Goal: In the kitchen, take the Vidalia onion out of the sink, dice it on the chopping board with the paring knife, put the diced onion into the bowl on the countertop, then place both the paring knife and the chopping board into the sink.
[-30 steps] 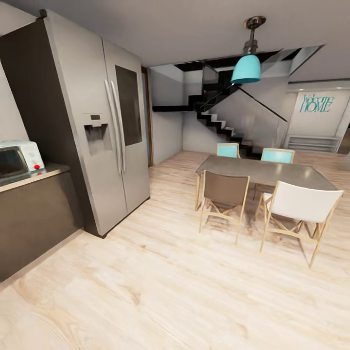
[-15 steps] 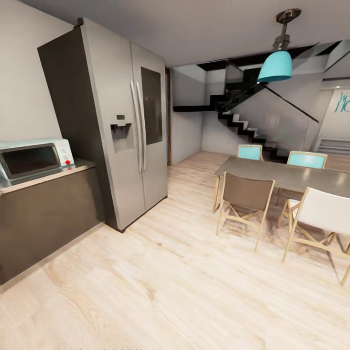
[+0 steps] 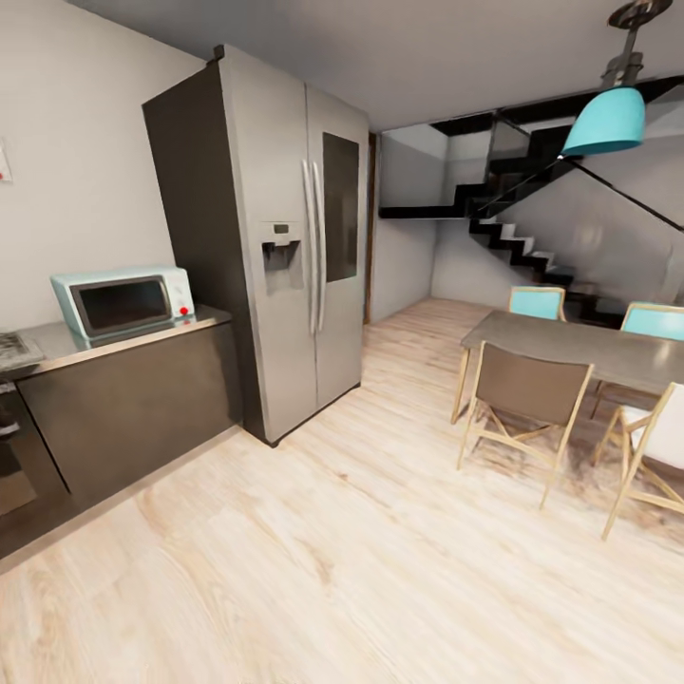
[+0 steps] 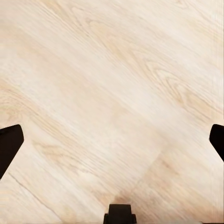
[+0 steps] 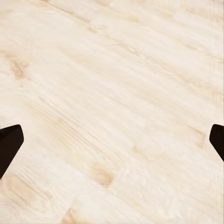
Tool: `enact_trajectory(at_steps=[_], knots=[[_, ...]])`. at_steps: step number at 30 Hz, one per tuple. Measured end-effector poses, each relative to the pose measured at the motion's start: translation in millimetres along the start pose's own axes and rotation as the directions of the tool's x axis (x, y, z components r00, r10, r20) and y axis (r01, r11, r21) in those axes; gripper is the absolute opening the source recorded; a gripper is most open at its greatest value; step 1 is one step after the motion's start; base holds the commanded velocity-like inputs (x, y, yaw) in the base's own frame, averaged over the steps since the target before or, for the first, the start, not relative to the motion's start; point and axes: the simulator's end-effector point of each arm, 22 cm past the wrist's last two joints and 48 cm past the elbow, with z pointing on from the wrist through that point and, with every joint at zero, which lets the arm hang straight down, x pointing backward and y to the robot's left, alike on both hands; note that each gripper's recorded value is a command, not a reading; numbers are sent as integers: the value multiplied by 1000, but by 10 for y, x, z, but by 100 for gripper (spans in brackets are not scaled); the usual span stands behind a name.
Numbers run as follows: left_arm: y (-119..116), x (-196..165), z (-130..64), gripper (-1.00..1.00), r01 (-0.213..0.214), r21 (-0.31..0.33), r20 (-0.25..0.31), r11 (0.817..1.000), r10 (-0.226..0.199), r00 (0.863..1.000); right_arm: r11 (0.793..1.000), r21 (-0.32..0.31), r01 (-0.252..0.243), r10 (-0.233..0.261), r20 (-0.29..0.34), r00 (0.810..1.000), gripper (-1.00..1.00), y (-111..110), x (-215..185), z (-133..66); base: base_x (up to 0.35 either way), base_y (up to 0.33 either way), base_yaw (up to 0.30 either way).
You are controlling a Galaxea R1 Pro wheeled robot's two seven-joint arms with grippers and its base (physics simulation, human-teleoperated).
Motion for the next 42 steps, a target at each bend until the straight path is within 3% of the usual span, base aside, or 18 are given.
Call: enact_trajectory(at_steps=[42], knots=[[21,-7,1,100,-2,-2,2,1000,2,1000,1000,0,1,-1,-6,1000,100,0,29,-3,0,0,267]])
